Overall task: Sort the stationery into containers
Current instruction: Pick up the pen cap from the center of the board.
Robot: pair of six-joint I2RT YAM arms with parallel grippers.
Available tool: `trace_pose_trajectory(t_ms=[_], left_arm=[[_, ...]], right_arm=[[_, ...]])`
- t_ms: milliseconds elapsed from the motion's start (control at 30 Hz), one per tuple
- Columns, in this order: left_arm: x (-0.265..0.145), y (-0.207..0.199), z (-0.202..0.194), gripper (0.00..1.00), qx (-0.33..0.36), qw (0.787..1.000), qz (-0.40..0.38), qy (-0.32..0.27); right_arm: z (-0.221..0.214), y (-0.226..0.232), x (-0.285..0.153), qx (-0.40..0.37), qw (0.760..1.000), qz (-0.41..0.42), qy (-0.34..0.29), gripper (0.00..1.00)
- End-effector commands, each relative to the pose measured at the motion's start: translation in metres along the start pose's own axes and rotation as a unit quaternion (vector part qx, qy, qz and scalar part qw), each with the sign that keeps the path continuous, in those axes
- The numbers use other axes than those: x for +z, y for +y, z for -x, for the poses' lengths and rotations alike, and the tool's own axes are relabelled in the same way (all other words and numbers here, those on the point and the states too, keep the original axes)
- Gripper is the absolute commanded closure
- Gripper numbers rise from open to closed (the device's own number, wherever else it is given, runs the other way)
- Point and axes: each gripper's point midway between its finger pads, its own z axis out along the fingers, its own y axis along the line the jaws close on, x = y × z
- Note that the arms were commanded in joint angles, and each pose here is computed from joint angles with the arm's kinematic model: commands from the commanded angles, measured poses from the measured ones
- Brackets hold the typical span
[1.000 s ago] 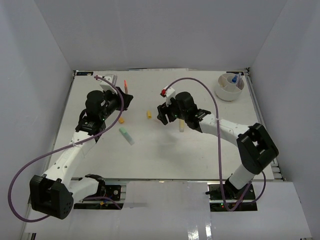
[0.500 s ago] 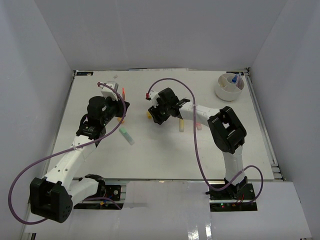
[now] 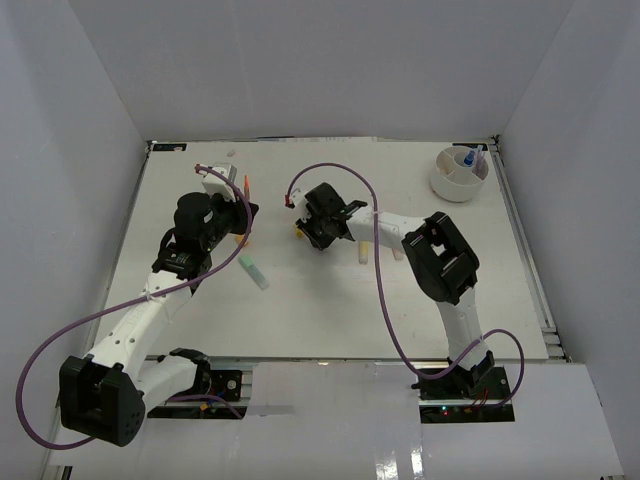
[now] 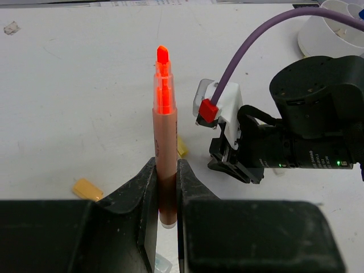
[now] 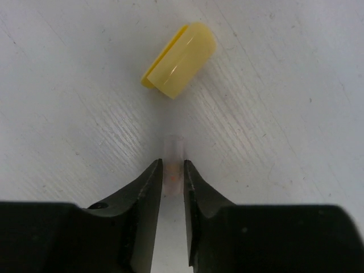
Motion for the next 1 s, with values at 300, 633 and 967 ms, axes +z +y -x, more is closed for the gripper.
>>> trace_pose_trajectory(t_ms=[300,633,967], left_arm=[[-0.005,-0.006,0.008,1.00,-0.003,1.000,-0.013,-0.009],[-0.003,-0.009,0.005,1.00,-0.008,1.000,-0.022,-0.003],[-0.003,-0.007,0.003,0.97,-0.008,1.000,-0.017,0.000]], right_arm=[[-0.051,-0.011,-0.047,0.059,0.993,-0.090,0.052,0.92],[-0.115,0.007,-0.072,0.108,0.984,-0.090,0.114,0.81],[-0.106,0.011,-0.073,0.110,0.982,-0.071,0.139,0.62]])
